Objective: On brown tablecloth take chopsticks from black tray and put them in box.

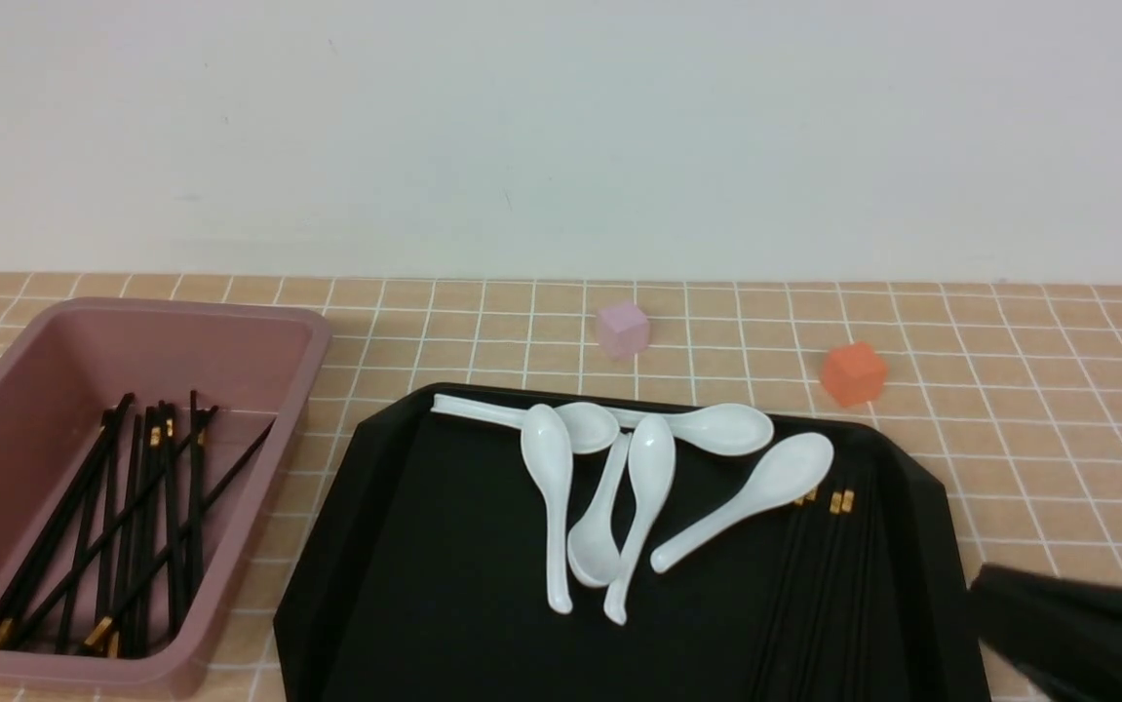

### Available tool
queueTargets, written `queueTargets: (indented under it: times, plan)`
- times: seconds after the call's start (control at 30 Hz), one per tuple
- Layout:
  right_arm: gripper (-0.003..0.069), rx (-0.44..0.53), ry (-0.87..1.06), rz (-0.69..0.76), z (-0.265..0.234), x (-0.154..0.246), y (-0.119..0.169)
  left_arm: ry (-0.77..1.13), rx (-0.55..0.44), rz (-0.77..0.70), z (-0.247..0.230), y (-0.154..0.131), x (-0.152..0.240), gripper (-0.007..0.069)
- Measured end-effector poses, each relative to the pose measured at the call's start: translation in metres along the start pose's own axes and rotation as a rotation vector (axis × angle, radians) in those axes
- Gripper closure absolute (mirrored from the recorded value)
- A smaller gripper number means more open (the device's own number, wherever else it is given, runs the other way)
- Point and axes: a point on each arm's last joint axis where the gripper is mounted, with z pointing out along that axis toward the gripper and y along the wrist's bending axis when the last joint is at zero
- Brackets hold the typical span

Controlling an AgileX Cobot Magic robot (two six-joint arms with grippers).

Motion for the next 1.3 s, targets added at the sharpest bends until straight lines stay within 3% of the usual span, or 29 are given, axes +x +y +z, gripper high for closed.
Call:
queueTargets:
  times: [0.3, 0.73, 0.97, 1.07, 1.3]
  plan:
    - [0.0645, 0.007, 0.051, 0.000, 0.001, 0.023, -0.003, 0.000, 0.000, 0.000, 0.000, 0.000, 0.000, 0.0386]
    - [0.0631, 0.012, 0.089, 0.000, 0.001, 0.027, -0.004, 0.000, 0.000, 0.000, 0.000, 0.000, 0.000, 0.0386]
    - [0.0622, 0.024, 0.019, -0.036, -0.015, 0.022, -0.005, 0.000, 0.000, 0.000, 0.000, 0.000, 0.000, 0.0386]
    - [0.0621, 0.112, -0.011, -0.054, -0.026, 0.029, -0.014, 0.000, 0.000, 0.000, 0.000, 0.000, 0.000, 0.0386]
    - [0.0615, 0.422, -0.056, -0.088, -0.050, 0.077, -0.037, 0.000, 0.000, 0.000, 0.000, 0.000, 0.000, 0.0386]
